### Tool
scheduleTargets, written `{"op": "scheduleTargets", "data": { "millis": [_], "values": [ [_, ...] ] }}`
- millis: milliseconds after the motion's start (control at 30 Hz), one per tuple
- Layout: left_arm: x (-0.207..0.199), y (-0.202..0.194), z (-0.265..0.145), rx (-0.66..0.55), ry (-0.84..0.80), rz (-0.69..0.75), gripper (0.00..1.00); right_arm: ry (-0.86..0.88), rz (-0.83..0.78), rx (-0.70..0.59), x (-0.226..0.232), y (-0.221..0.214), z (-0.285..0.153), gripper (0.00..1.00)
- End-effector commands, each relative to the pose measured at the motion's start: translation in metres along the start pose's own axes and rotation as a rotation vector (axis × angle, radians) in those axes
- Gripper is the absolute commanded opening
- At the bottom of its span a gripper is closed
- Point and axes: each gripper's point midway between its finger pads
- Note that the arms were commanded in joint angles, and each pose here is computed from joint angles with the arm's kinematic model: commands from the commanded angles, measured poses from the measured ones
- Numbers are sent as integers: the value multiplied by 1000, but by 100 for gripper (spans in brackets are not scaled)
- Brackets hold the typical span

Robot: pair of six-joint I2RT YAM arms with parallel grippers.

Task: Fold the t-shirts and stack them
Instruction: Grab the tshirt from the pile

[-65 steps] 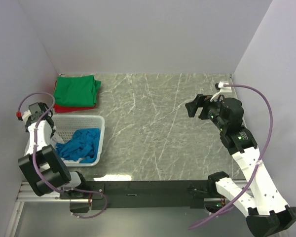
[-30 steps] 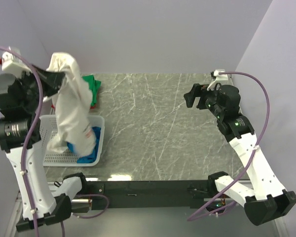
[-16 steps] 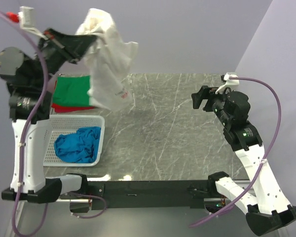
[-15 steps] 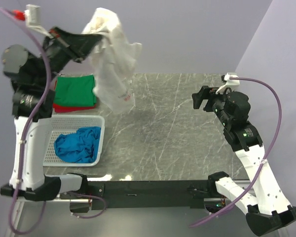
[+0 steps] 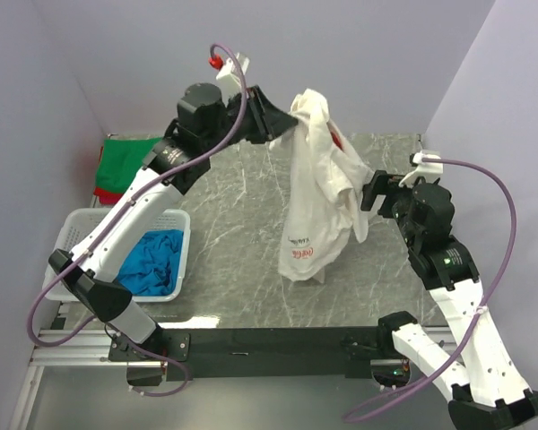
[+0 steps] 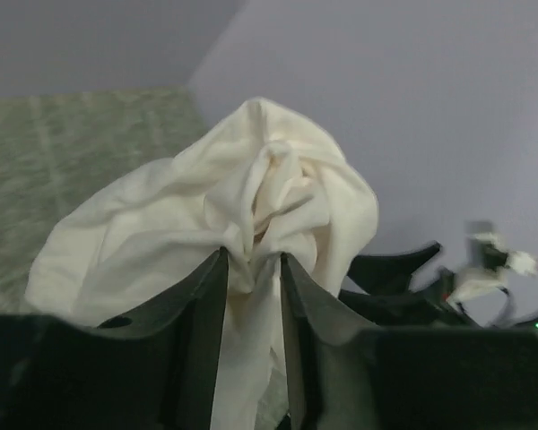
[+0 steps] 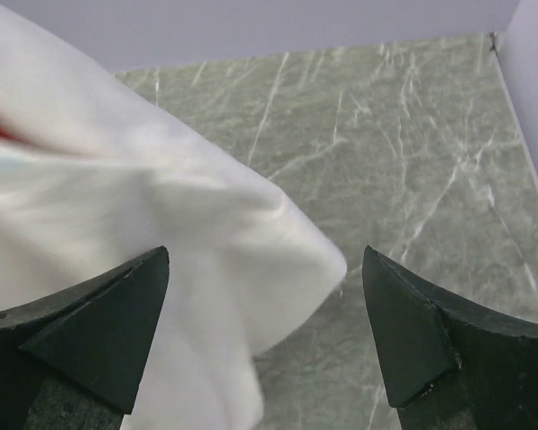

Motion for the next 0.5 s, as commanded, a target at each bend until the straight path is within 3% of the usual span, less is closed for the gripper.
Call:
{"op": "scheduleTargets", "data": {
  "millis": [0, 100, 133, 167, 300, 400, 467],
  "values": [
    [50, 24, -28, -155, 277, 74, 38, -36, 21, 28, -7, -15, -4, 94],
    [134, -4, -39, -140, 577, -34, 59, -4, 49, 63, 1, -28, 2, 94],
    [148, -11, -41, -129, 610, -69, 67, 9, 55, 75, 4, -31, 5, 94],
    [157, -15, -42, -123, 627, -82, 99, 7, 61, 89, 5, -35, 7, 94],
    [172, -44, -34, -72, 669, -46, 99, -22, 70, 176, 4, -55, 25, 95],
    [167, -85, -12, 41, 624, -14, 97, -47, 124, 228, -1, -68, 37, 95],
    [142, -124, 5, 148, 539, 20, 97, -51, 155, 249, -5, -74, 42, 95]
  ]
}}
Point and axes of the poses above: each gripper's point midway between its finger pads, its own z axis out along the fingers, its own x axis along the line the jaws close on, y = z × x, and after that the axes turned 7 degrees about -z, right-handed
